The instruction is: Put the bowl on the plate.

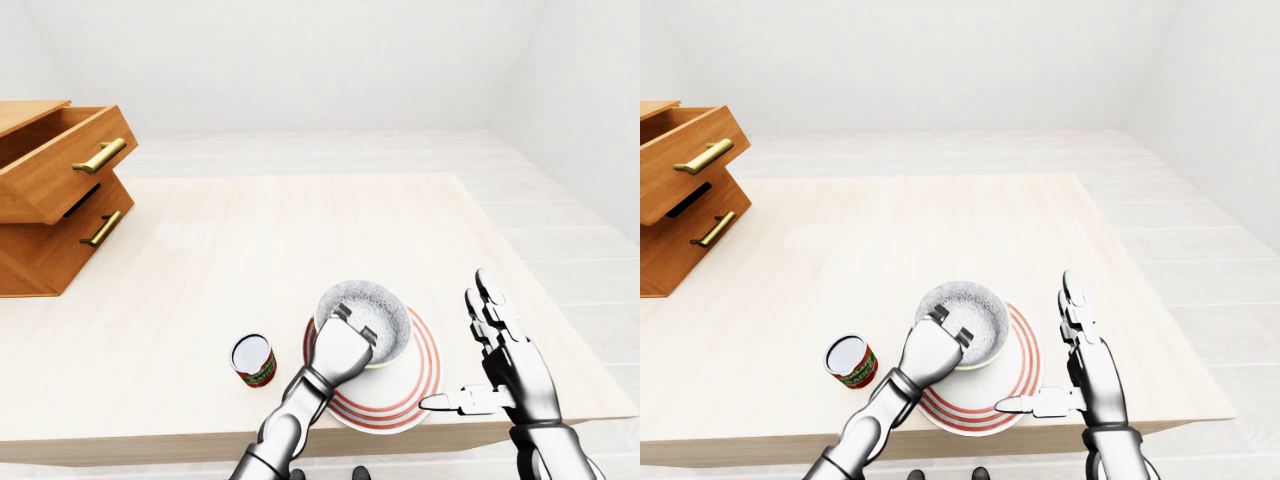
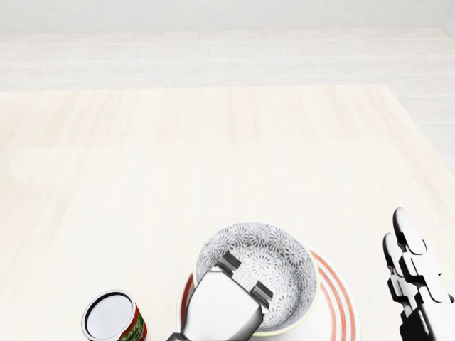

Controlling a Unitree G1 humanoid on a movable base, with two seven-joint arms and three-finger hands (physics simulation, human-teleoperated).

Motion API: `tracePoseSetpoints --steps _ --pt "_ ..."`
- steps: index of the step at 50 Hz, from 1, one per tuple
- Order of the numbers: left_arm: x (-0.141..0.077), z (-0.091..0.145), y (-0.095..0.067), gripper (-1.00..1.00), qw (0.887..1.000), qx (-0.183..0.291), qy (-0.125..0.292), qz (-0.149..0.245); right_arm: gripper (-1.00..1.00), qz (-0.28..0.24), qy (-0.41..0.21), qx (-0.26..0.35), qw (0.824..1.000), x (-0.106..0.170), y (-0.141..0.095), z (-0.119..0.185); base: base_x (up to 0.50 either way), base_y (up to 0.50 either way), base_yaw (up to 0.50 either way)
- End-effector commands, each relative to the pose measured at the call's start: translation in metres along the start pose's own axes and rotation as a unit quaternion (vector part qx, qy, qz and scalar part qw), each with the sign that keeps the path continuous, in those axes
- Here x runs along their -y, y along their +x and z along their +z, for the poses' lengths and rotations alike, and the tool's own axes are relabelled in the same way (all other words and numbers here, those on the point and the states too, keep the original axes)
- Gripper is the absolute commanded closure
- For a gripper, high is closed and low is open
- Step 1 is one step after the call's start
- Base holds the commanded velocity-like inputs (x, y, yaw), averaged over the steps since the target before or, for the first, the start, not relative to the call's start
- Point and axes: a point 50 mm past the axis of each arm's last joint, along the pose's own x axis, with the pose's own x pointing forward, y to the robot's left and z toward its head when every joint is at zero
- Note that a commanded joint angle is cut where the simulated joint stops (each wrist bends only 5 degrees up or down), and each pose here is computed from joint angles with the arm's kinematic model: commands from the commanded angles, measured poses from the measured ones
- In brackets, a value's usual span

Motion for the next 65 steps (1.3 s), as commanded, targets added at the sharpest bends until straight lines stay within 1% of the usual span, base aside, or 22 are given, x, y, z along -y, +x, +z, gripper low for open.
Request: tracePoseSetpoints --steps 1,8,17,32,49,54,63,65 --pt "-0.0002 0.0019 -0.0015 1.00 1.000 0.004 0.003 -0.001 -1.00 0.000 -0.002 0.000 1.000 0.0001 -0.0003 0.0018 0.00 0.00 0.00" --pt "0.0027 0.0064 -0.0046 1.00 1.000 0.010 -0.001 -0.009 -1.00 -0.001 -0.002 0.000 1.000 0.0003 -0.0002 0.0011 0.00 0.00 0.00" --pt "0.0004 0.0048 -0.0033 1.00 1.000 0.006 -0.003 -0.003 -1.00 -0.001 -0.001 0.000 1.000 0.0005 0.0000 0.0009 0.00 0.00 0.00" --pt "0.0060 0.0065 -0.0050 1.00 1.000 0.011 -0.003 -0.016 -1.00 -0.001 -0.001 -0.001 1.000 0.0004 0.0009 -0.0004 0.00 0.00 0.00" --pt "0.0021 0.0060 -0.0058 1.00 1.000 0.006 -0.006 -0.008 -1.00 -0.001 0.000 -0.001 1.000 0.0010 0.0007 -0.0012 0.00 0.00 0.00" --pt "0.0031 0.0073 -0.0071 1.00 1.000 0.008 -0.007 -0.011 -1.00 -0.001 0.000 -0.001 1.000 0.0007 0.0009 -0.0016 0.00 0.00 0.00" --pt "0.0015 0.0034 -0.0051 0.77 1.000 0.003 -0.005 -0.006 -1.00 -0.001 0.000 -0.002 1.000 0.0011 0.0015 -0.0014 0.00 0.00 0.00" --pt "0.0011 0.0028 -0.0051 0.66 1.000 0.002 -0.005 -0.005 -1.00 -0.001 0.000 -0.001 1.000 0.0012 0.0015 -0.0010 0.00 0.00 0.00"
